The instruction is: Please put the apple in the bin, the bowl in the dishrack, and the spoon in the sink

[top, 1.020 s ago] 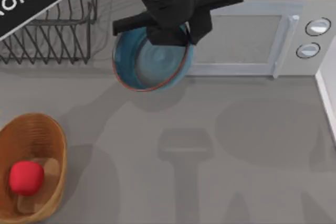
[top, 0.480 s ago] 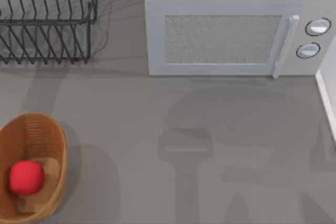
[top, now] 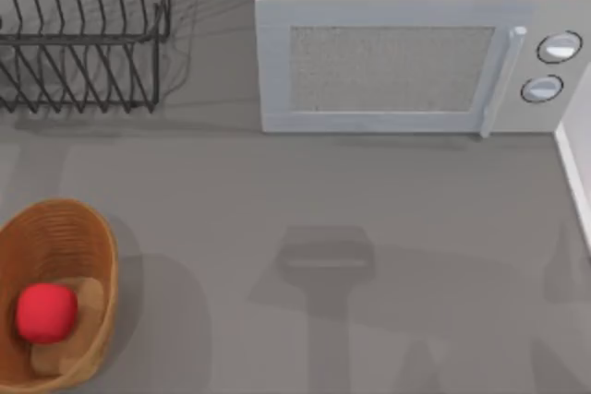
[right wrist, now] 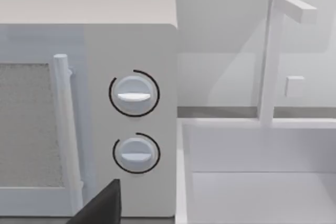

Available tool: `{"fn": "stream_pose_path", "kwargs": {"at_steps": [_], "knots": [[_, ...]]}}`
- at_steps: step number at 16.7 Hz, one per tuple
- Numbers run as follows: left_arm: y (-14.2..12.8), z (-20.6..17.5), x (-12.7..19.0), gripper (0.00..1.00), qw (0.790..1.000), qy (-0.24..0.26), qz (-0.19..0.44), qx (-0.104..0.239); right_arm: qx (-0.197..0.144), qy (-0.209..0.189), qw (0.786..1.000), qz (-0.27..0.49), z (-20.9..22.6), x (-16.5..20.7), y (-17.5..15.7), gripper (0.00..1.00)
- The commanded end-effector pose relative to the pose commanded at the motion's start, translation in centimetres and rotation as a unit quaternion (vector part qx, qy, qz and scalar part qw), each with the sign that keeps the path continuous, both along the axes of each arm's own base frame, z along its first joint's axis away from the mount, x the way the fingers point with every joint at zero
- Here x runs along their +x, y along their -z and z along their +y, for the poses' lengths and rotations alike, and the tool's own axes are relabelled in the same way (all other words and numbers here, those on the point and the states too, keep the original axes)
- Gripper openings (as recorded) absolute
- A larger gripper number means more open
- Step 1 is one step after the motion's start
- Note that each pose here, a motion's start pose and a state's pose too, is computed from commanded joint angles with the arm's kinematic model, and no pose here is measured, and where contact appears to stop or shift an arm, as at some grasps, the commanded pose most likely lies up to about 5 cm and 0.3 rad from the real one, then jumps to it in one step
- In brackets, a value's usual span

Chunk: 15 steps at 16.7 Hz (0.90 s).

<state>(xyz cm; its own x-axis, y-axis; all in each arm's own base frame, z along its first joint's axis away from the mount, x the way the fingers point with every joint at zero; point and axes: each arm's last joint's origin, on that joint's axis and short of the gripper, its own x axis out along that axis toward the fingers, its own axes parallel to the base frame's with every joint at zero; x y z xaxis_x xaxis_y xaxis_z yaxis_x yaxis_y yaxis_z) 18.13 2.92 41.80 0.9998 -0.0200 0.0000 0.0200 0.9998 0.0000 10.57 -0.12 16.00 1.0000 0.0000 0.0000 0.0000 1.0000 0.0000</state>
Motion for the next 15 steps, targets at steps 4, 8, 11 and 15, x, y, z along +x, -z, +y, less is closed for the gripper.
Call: {"fn": "stream_pose_path", "kwargs": {"at_steps": [4, 8, 11, 15], "knots": [[0.0, 0.0, 0.1, 0.00, 1.000, 0.000, 0.001, 0.000, 0.000, 0.000, 1.000, 0.000, 0.0, 0.0, 0.0, 1.00], [1.0, 0.5, 3.6, 0.00, 1.000, -0.003, 0.004, -0.001, 0.000, 0.000, 1.000, 0.000, 0.0, 0.0, 0.0, 1.00], [3.6, 1.0, 8.7, 0.00, 1.000, -0.006, 0.003, -0.001, 0.000, 0.000, 1.000, 0.000, 0.0, 0.0, 0.0, 1.00], [9.5, 1.1, 15.3, 0.00, 1.000, -0.006, -0.009, 0.001, 0.000, 0.000, 1.000, 0.000, 0.0, 0.0, 0.0, 1.00]]}}
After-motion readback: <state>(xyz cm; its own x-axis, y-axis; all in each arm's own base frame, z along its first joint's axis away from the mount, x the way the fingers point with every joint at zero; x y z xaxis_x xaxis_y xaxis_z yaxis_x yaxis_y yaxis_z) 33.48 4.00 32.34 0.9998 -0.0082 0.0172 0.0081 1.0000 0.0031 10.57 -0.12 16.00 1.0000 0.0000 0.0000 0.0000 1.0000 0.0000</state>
